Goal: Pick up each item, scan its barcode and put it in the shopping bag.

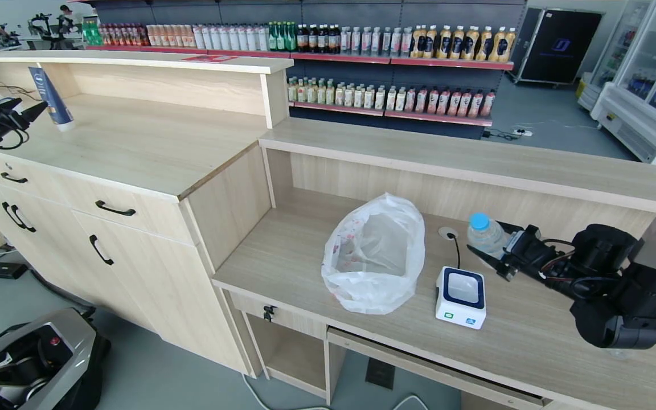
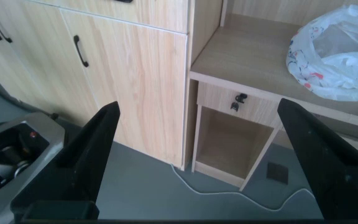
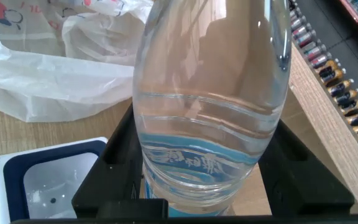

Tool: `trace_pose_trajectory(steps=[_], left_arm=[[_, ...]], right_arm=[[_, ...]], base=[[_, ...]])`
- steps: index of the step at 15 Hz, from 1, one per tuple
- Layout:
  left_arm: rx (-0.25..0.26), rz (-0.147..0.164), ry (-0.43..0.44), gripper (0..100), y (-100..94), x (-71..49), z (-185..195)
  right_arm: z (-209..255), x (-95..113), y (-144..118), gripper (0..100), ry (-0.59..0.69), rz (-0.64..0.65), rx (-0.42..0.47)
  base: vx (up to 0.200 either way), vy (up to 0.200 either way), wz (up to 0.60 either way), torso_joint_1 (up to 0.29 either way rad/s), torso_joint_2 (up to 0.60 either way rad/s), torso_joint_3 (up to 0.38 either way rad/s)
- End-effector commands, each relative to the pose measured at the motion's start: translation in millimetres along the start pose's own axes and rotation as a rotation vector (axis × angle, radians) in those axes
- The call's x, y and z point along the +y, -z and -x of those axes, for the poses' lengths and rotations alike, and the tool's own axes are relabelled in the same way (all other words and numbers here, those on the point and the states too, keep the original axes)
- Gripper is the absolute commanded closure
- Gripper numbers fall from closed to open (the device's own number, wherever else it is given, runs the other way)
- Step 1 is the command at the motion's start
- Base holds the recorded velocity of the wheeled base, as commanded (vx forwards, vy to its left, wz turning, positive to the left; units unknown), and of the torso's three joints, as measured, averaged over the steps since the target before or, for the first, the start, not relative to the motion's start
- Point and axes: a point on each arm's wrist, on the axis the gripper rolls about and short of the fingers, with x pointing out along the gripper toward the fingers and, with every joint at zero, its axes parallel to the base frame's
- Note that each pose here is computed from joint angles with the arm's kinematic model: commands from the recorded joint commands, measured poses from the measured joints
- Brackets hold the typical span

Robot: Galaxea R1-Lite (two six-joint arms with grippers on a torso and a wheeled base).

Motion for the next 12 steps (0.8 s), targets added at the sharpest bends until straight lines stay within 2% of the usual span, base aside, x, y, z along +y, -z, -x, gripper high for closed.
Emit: trace_pose_trajectory(steps=[1, 5, 12], left_arm=[[0.000, 0.001, -0.001, 0, 0.0, 0.0, 0], [0.000, 0.001, -0.001, 0, 0.0, 0.0, 0], [0.000, 0.001, -0.001, 0, 0.0, 0.0, 0]], right_arm=[[-9, 4, 0, 100, -0.006, -0.012, -0.020], [-29, 3, -6, 100, -0.003, -0.070, -0.080], [-40, 14, 9, 100, -0.018, -0.103, -0.077]], base=[[0.000, 0.000, 0.00, 0.000, 0.00, 0.000], [0.000, 0.000, 0.00, 0.000, 0.00, 0.000], [0.000, 0.000, 0.00, 0.000, 0.00, 0.000]])
